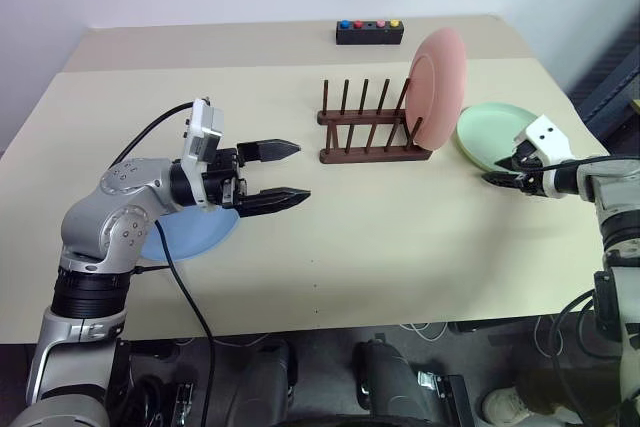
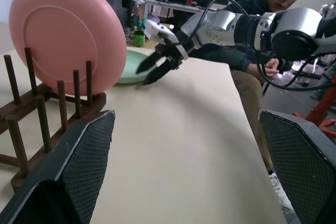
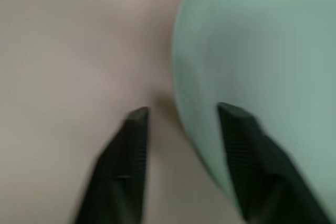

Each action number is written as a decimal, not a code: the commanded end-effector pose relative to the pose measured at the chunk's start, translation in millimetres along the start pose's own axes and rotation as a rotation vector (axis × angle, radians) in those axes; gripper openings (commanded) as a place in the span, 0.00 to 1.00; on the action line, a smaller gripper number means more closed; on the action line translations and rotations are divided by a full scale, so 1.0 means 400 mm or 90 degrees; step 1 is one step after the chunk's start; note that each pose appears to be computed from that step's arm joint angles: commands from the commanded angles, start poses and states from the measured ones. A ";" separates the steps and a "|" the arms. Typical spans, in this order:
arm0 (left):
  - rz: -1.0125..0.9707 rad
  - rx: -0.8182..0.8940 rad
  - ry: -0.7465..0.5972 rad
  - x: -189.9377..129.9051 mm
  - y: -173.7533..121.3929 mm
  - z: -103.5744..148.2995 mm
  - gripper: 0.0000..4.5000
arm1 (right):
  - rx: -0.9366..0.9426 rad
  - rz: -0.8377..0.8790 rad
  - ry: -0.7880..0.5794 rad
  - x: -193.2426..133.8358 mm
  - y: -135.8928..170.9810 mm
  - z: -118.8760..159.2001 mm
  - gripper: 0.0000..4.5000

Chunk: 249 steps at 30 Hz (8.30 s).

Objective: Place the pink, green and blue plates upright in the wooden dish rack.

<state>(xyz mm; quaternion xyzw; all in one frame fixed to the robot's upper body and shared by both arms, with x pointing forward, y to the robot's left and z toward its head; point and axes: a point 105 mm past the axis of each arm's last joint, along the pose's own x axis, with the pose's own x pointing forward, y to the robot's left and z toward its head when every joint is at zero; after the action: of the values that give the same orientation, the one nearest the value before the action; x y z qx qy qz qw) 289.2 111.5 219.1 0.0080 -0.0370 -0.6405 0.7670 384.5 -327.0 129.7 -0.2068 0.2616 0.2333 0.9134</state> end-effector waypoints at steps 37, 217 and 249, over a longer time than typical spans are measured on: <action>0.075 0.082 -0.067 -0.013 0.048 0.066 1.00 | 0.259 0.367 -0.892 -0.440 0.076 0.670 0.01; 0.648 -0.676 0.525 -0.561 0.149 -0.200 0.25 | -0.072 0.501 -0.589 -0.218 0.472 0.419 1.00; 0.417 -0.214 -0.199 -0.382 0.183 0.176 0.00 | -0.115 0.460 -0.603 -0.215 0.439 0.439 1.00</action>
<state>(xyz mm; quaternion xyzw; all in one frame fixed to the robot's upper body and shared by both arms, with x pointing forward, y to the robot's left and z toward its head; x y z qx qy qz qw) 337.4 273.0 263.9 -0.2278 0.0062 -0.3519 0.9079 294.2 -122.6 260.3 -0.0411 -0.1185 0.6212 0.7735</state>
